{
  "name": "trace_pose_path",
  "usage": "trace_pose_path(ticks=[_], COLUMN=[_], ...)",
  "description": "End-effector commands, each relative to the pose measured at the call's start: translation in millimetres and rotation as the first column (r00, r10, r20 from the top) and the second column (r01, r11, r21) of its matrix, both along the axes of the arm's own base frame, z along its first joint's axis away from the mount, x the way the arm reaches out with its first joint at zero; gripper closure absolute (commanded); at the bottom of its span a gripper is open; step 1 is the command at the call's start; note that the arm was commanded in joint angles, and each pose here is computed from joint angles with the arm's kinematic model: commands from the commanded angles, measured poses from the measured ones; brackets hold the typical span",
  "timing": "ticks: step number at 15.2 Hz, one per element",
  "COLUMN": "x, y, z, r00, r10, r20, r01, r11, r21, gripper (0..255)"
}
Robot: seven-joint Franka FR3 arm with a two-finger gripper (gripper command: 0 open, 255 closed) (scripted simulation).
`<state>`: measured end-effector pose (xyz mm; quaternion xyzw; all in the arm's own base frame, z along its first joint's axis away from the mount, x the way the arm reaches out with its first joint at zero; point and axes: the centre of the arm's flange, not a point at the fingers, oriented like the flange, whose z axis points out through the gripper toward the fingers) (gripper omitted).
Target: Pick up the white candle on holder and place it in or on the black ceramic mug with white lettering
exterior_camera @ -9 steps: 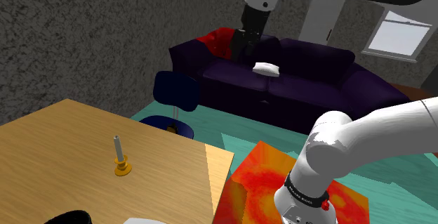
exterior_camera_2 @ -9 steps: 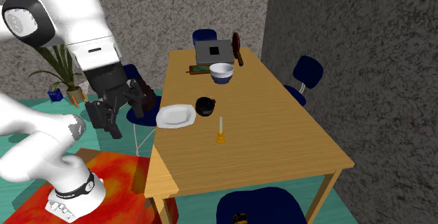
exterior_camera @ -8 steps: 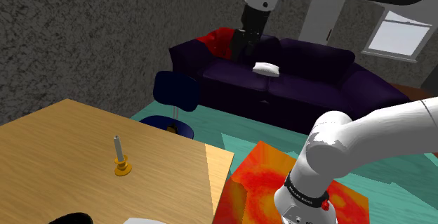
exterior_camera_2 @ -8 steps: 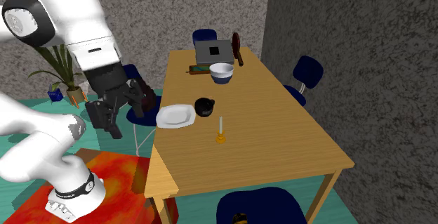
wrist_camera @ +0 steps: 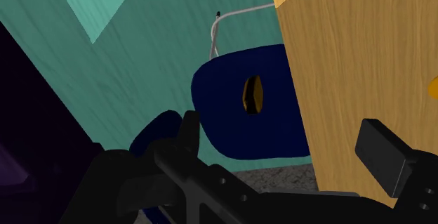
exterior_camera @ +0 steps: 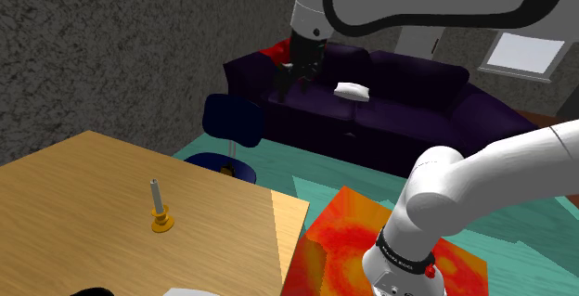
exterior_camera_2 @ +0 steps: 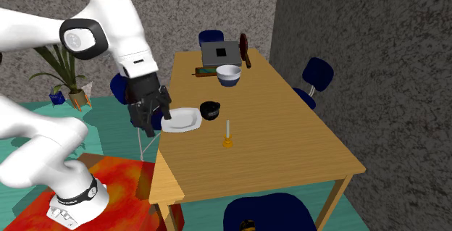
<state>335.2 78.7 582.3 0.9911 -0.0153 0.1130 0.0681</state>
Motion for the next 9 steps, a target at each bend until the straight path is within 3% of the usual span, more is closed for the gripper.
trace_pose_path(ticks=[1,9], x=[6.8,34.1], y=[20.9,107.8], z=[-17.1,-78.6], r00=[1.0,0.999], r10=[-0.005,-0.022], r20=[0.006,0.026], r01=[0.005,0.023], r11=[1.0,0.999], r21=[-0.007,-0.038], gripper=[0,0])
